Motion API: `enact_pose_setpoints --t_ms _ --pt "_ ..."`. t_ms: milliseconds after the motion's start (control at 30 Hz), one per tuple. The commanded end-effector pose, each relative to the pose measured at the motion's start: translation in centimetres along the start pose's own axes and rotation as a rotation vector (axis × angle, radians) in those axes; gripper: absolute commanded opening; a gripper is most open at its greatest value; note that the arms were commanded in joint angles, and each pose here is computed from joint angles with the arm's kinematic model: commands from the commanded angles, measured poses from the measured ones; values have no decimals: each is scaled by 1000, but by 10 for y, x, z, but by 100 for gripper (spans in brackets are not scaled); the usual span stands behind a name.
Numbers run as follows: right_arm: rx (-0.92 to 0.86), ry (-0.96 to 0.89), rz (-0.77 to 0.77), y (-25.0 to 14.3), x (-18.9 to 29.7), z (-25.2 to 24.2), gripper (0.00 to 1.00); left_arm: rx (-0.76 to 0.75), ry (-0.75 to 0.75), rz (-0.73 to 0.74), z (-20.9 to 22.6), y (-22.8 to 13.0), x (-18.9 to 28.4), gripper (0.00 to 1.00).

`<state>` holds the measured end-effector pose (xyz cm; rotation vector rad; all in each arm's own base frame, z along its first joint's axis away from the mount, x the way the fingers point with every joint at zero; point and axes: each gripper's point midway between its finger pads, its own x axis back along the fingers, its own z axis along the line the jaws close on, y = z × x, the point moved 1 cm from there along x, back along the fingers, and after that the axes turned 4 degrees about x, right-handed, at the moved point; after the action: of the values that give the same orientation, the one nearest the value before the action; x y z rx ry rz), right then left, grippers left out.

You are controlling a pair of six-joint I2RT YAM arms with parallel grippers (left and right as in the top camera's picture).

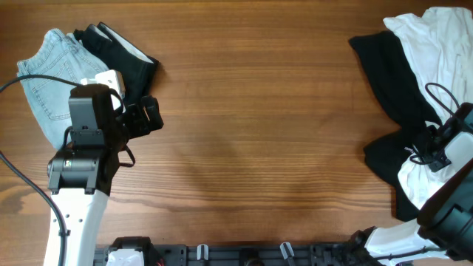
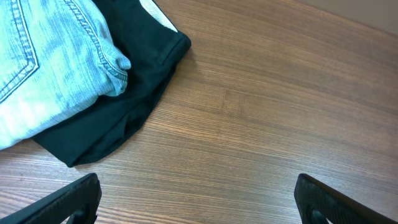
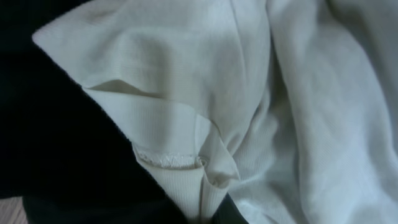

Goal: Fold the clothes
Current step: 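Reach the right gripper into the white T-shirt pile and grasp it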

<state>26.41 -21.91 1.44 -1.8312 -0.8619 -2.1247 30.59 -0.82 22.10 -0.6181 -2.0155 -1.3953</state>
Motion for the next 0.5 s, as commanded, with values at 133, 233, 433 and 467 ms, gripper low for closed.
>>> enact_pose_setpoints --t_ms 133,233,433,467 --pt "32 57 -277 66 98 14 26 2 -13 -10 -3 5 3 100" --pt "36 43 -230 55 91 11 28 2 -13 -10 -3 5 3 100" --pt "41 11 -126 34 67 4 33 2 -13 -10 -3 5 3 100" --pt "42 10 -121 33 66 4 45 2 -13 -10 -3 5 3 100"
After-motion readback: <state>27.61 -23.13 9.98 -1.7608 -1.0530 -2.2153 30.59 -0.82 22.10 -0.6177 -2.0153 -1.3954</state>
